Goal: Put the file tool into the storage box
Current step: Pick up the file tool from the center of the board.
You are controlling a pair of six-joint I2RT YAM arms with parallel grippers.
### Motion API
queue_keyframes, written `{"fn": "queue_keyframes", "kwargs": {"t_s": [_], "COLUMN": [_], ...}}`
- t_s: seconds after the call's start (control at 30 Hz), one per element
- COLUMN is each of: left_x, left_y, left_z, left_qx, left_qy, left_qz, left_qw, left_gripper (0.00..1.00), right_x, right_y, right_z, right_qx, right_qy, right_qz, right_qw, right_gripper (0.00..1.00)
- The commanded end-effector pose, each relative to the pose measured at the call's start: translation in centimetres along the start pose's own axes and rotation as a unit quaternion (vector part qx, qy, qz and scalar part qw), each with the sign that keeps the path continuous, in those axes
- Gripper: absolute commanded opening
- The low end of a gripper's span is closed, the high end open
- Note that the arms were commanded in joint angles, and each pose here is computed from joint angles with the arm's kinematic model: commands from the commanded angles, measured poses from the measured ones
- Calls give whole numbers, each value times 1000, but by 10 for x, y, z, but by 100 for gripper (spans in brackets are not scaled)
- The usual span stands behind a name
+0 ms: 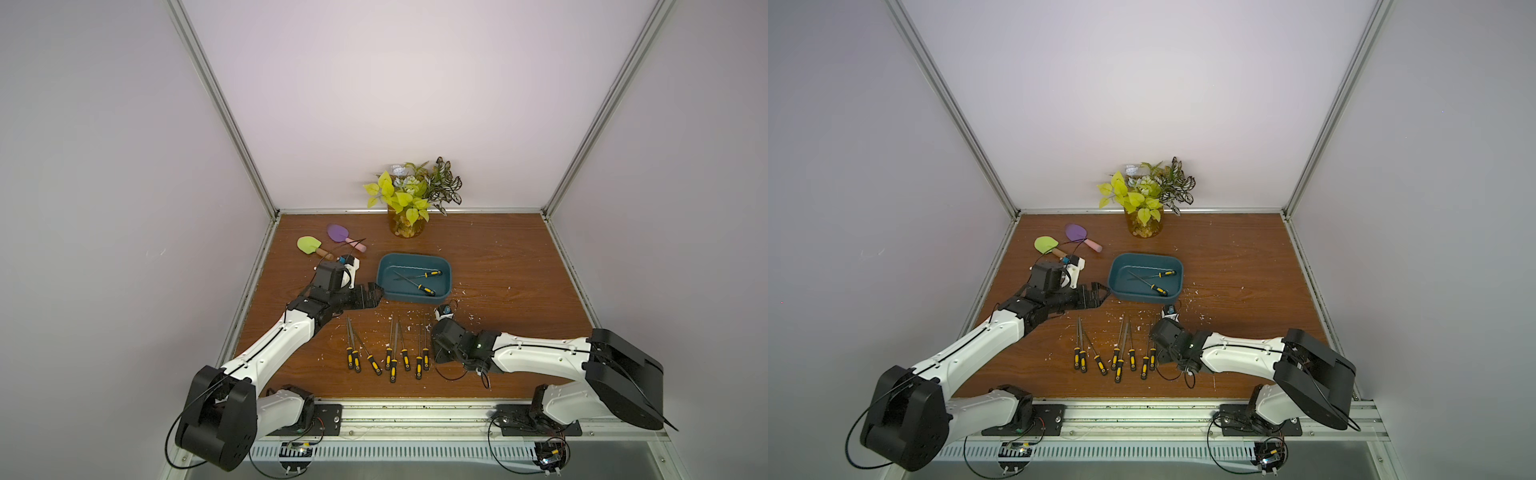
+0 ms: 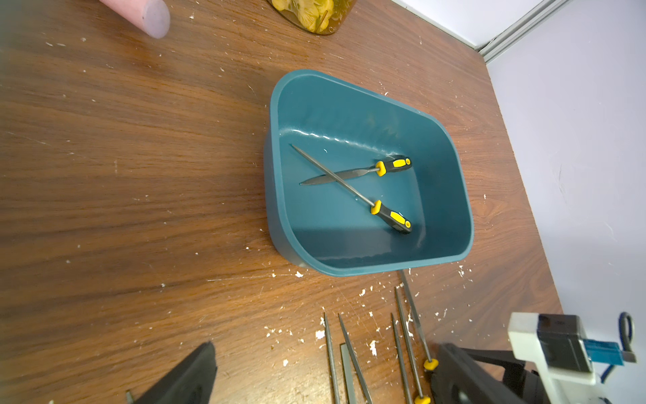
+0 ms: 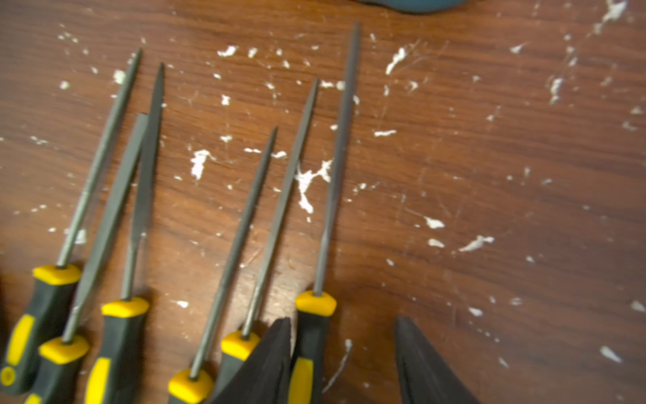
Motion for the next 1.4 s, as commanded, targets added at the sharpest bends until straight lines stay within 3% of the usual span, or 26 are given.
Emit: {"fn": "queue_keyframes", "kwargs": {"t_s": [0.0,0.17,0.53,0.97,1.1,1.37], "left_x": [1,2,5,5,5,6], "left_y": [1,0,-1,-1,-1,1], "left_z": [-4,-5,-5,-6,-6,-5], "left_qx": [6,6,3,1,0,-18], "left_qy": [-4,-4,-8,-11,-12,-21], "left_qz": [4,6,10,10,9,3], "left_qw": [1000,1000,1000,1000,1000,1000], "left_gripper": [100,100,100,100,100,100], "right_x": [5,8,2,5,7,8], "right_y": [10,22,37,11,4,10], "right_z": [-12,-19,-4,0,0,0], "right_qx": [36,29,-70,-32,-19,-23], "right_qy": [15,29,80,106,120,162], "right_qz": [5,-9,-68,-16,-1,9], "right_qw": [999,999,992,994,993,987], "right_gripper": [53,51,52,49,44,17]}}
Point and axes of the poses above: each gripper's point midway between its finger pads, its own y axis back along the fingers, its own z axis along the line the jaws close on, x = y × z, the point moved 6 cm from there along y, back along the fingers, and after that the axes turned 15 degrees about y, right-handed, at the moved point
